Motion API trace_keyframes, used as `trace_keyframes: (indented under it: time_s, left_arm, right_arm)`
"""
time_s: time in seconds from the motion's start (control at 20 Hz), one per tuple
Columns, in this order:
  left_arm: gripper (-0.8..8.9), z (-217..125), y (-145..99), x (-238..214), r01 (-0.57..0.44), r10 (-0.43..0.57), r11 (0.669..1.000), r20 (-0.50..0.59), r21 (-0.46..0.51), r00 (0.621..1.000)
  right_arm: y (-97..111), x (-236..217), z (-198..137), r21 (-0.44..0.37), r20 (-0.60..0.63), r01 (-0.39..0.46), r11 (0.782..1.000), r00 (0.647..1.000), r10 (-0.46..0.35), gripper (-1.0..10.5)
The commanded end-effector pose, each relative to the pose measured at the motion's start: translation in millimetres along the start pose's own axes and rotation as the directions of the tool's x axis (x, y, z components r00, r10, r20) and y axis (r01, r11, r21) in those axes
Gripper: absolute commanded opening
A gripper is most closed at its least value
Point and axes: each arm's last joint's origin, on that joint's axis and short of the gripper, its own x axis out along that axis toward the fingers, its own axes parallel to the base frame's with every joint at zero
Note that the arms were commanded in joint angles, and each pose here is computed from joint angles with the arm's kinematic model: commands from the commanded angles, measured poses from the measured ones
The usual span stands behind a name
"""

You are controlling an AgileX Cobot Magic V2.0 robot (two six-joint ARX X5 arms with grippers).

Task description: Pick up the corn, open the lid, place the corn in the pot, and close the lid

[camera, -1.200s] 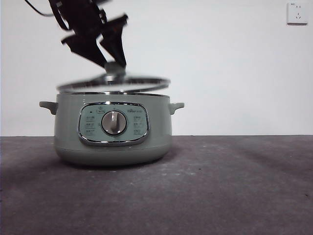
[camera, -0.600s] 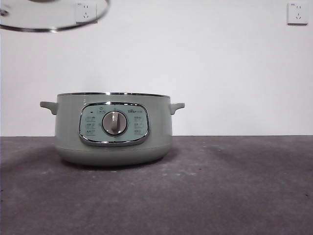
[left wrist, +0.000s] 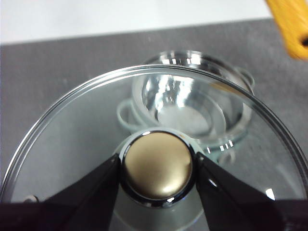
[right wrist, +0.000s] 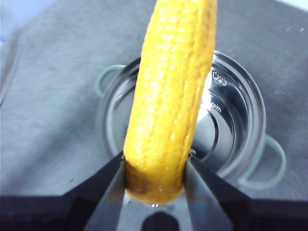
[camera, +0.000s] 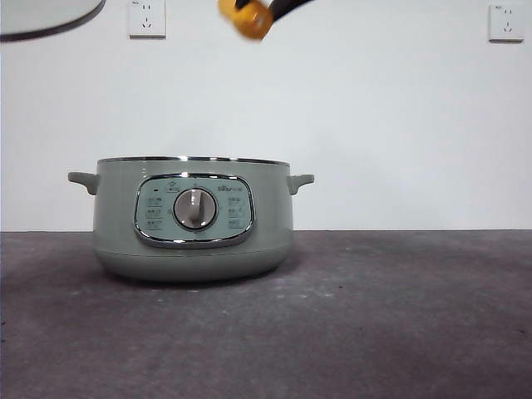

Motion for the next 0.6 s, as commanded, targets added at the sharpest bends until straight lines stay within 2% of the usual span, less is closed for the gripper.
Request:
trace_keyframes:
  time_s: [0.05,0.35,0.6]
  left_arm:
    - [-0.08,-1.9,-7.2,-17.6,0.005,-0.008,0.999,0.083,0.039,0.996]
    - [-0.08,-9.8,-14.0,-33.3,0.004,-0.008,0.999,0.103,0.039,0.995]
    - [-0.08,-9.6,-15.7,-33.2,0.023,-0.028,0.999,0.104,0.046,0.994]
  right_arm:
    - [-10.4,45.2,3.9,0.005,-0.064,-0.006,1.0,0.998,0.006,-0.1]
    - [-27.0,132.4,-7.3,0.041,-0.159,-0.009,0.999,0.987,0.015,-0.1]
    - [-31.6,174.8,-24.5,0.063,-0.218,-0.01,0.998,0.976,0.024,-0.1]
